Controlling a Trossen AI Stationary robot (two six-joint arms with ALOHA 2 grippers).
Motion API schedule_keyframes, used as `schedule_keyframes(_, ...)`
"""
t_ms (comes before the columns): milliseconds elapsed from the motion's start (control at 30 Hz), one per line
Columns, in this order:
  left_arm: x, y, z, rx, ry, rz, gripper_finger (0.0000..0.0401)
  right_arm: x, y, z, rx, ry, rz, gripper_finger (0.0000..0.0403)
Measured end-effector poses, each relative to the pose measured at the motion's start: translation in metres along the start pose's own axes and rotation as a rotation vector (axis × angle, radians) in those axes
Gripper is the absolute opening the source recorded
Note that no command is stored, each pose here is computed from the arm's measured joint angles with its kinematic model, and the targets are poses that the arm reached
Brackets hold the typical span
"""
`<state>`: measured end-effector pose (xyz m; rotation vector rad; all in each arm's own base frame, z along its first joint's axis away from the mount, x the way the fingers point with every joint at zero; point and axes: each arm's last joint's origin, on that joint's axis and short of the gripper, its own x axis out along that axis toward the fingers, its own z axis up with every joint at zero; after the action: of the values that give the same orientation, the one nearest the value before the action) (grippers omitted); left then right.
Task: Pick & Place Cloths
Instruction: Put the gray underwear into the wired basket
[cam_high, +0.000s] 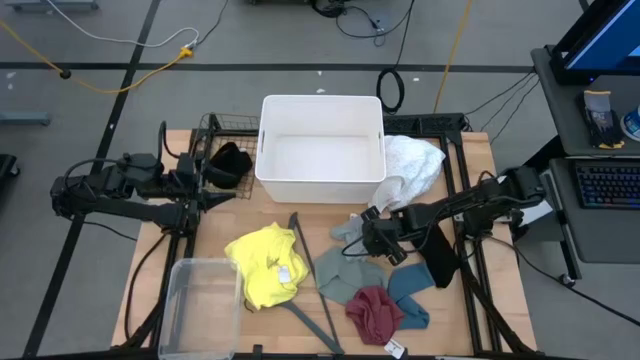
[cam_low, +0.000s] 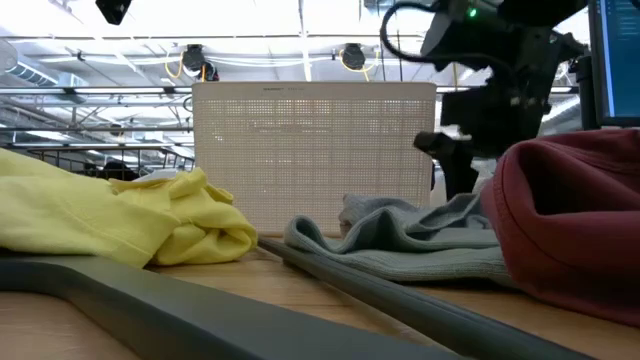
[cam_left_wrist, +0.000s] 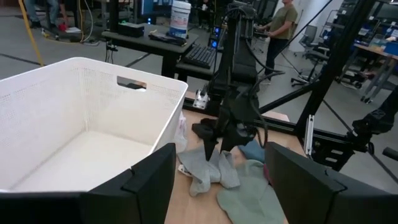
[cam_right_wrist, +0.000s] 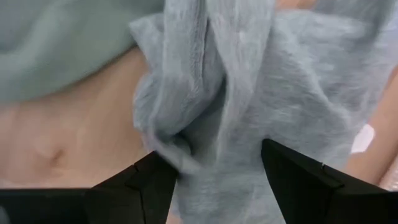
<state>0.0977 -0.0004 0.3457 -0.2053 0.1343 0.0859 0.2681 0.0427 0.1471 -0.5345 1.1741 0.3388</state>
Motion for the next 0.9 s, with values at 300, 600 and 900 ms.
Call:
schedule_keyframes(300, 0.000, 0.000, 0.000, 0.004, 0.001, -0.001, 0.0251, 0.019, 0.003, -0.004, 0.027, 0.077, 0.038, 0.0199)
schedule_keyframes(600, 0.000, 0.000, 0.000, 0.003, 0.001, -0.001, 0.0251, 0.021, 0.004, -0.005, 0.150, 0.096, 0.045, 0.0121)
schedule_keyframes(900, 0.000, 0.000, 0.000, -0.007, 0.001, -0.001, 0.0251, 0.019, 0.008, -0.008, 0.253, 0.117, 0.121, 0.0022)
